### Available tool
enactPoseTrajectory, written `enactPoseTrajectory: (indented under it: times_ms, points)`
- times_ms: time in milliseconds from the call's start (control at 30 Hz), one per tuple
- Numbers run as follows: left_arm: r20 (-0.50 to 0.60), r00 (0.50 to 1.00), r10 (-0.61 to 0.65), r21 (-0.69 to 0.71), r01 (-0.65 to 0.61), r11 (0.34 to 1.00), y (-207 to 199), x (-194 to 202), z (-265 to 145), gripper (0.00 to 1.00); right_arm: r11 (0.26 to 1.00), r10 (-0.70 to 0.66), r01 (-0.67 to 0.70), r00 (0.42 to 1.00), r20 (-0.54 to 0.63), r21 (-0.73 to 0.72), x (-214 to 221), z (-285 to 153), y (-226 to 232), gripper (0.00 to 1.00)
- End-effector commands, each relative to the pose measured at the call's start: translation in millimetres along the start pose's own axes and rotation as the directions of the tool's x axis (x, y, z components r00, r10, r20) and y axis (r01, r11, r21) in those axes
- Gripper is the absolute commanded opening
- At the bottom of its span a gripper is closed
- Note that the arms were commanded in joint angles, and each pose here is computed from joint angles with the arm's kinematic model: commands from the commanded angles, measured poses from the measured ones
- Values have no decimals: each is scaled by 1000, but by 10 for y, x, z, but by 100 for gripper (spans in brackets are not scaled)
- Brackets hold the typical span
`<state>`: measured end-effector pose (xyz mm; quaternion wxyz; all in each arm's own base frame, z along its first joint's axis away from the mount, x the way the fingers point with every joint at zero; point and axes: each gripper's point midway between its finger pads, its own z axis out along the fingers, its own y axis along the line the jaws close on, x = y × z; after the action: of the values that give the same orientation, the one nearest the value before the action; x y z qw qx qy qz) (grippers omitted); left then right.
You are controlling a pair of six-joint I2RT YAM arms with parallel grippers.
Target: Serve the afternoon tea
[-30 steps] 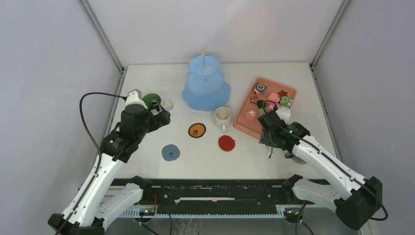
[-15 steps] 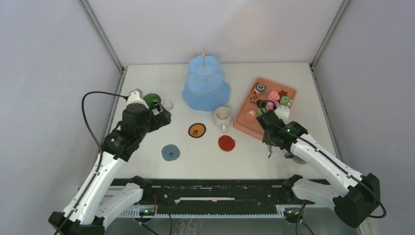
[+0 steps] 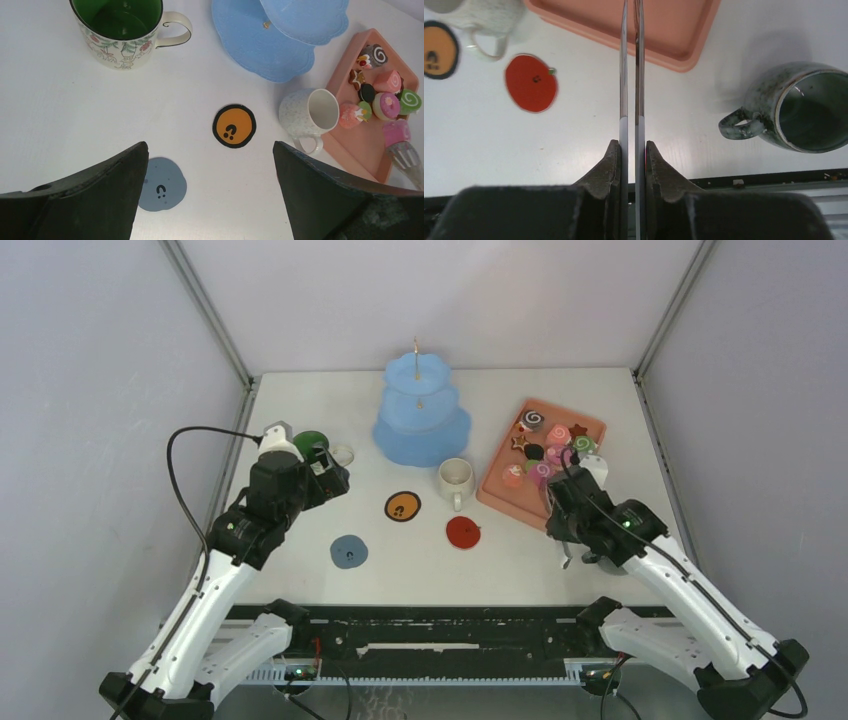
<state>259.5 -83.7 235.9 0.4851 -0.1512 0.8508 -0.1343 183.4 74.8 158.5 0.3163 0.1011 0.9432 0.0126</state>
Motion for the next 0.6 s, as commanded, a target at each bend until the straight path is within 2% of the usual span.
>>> enactPoseTrajectory:
  times_ms: [0, 67, 267, 433, 567]
  points:
    - [54, 998, 19, -12, -19, 1000, 15, -139, 10, 99, 988, -30, 49, 991, 127, -148, -404, -431, 238, 0]
    - [62, 998, 28, -29, -27, 999, 41, -171, 10, 99, 976, -71, 106, 981, 180, -190, -564, -579, 409, 0]
    - [38, 999, 25, -36, -24, 999, 94, -175, 5, 99, 941, -209, 277, 928, 310, -193, -1109, -784, 979, 0]
    - [35, 999, 9, -26, -9, 1000, 114, -132, -37, 99, 924, -213, 321, 883, 419, -206, -1610, -810, 1410, 0]
    - [38, 999, 10, -24, -9, 1000, 142, -99, -69, 99, 919, -224, 342, 861, 457, -195, -1946, -735, 1631, 0]
